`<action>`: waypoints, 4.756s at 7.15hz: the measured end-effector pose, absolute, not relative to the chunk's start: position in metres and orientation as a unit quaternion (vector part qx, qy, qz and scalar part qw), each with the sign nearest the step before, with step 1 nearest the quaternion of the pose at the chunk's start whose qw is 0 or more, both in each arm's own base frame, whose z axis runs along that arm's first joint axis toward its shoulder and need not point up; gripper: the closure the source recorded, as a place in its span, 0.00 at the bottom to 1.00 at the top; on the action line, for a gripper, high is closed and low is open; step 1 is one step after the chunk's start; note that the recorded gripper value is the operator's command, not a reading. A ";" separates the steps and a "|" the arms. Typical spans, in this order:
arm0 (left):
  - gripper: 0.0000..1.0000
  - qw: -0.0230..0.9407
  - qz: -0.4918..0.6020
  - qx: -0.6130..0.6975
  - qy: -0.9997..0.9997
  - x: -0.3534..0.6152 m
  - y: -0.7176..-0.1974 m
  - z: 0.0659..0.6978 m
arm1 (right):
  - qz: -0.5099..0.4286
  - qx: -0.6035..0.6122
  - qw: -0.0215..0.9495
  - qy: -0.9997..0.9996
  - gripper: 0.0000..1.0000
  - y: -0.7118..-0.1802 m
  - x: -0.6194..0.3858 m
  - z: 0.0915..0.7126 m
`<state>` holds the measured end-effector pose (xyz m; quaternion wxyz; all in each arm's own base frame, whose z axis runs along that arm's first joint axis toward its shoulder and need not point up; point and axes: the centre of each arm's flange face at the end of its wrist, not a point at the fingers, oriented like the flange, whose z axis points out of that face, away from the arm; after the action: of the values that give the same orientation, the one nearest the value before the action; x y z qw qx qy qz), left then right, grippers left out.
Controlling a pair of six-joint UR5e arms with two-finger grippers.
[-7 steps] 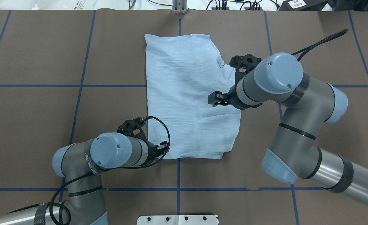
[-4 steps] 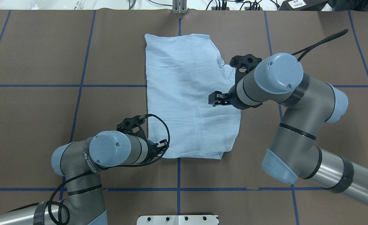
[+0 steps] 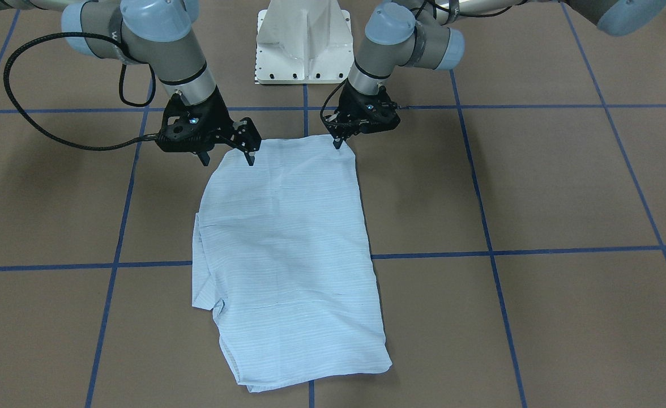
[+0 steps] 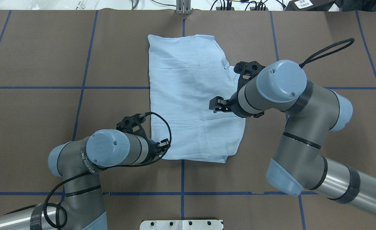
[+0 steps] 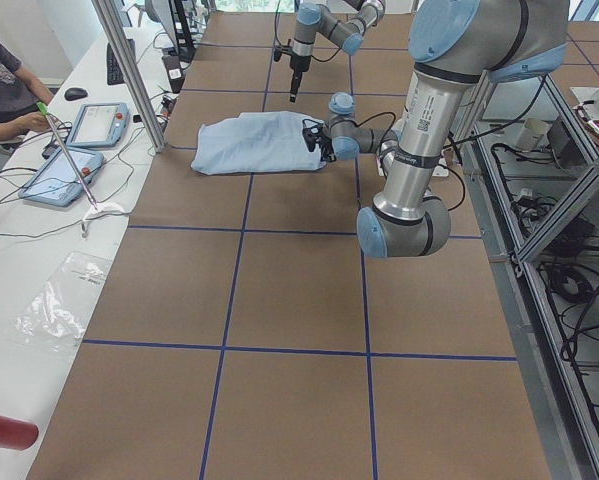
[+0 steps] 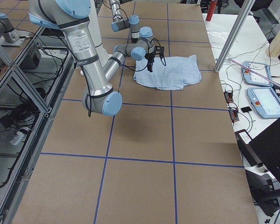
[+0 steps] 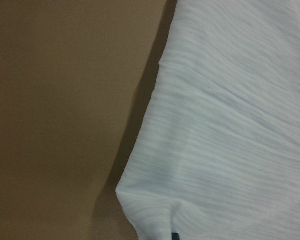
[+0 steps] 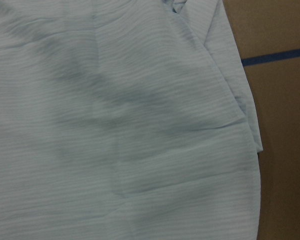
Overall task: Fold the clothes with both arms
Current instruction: 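Move the right gripper to the shirt's near edge beside the left gripper, then grasp the shirt's near edge with both grippers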
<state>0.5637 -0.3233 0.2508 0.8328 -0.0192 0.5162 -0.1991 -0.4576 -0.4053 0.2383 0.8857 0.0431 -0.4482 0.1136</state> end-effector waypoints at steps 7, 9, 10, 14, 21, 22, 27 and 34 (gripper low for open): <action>1.00 0.830 -0.198 -0.018 0.521 0.557 -0.323 0.247 | 0.262 -0.024 0.875 -0.406 0.00 -0.318 -0.548 0.267; 1.00 0.829 -0.198 -0.017 0.523 0.556 -0.322 0.245 | 0.278 -0.029 0.878 -0.387 0.00 -0.323 -0.559 0.284; 1.00 0.828 -0.198 -0.017 0.524 0.556 -0.322 0.244 | 0.282 -0.028 0.879 -0.383 0.00 -0.325 -0.561 0.287; 1.00 0.829 -0.198 -0.017 0.523 0.556 -0.322 0.245 | 0.282 -0.029 0.882 -0.376 0.00 -0.324 -0.566 0.293; 1.00 0.829 -0.199 -0.015 0.523 0.557 -0.322 0.246 | 0.281 -0.030 0.886 -0.367 1.00 -0.321 -0.567 0.290; 1.00 0.829 -0.199 -0.015 0.522 0.557 -0.322 0.246 | 0.282 -0.030 0.886 -0.368 1.00 -0.322 -0.566 0.289; 1.00 0.824 -0.197 -0.015 0.531 0.551 -0.321 0.238 | 0.285 -0.029 0.866 -0.410 1.00 -0.329 -0.540 0.247; 1.00 0.818 -0.134 -0.076 0.554 0.485 -0.236 0.178 | 0.208 -0.149 0.842 -0.476 1.00 -0.273 -0.474 0.194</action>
<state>0.4855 -0.2360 0.1782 0.8183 -0.0757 0.5537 -0.1345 -0.4735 -0.2733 0.1944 0.8416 -0.1494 -0.4756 0.2078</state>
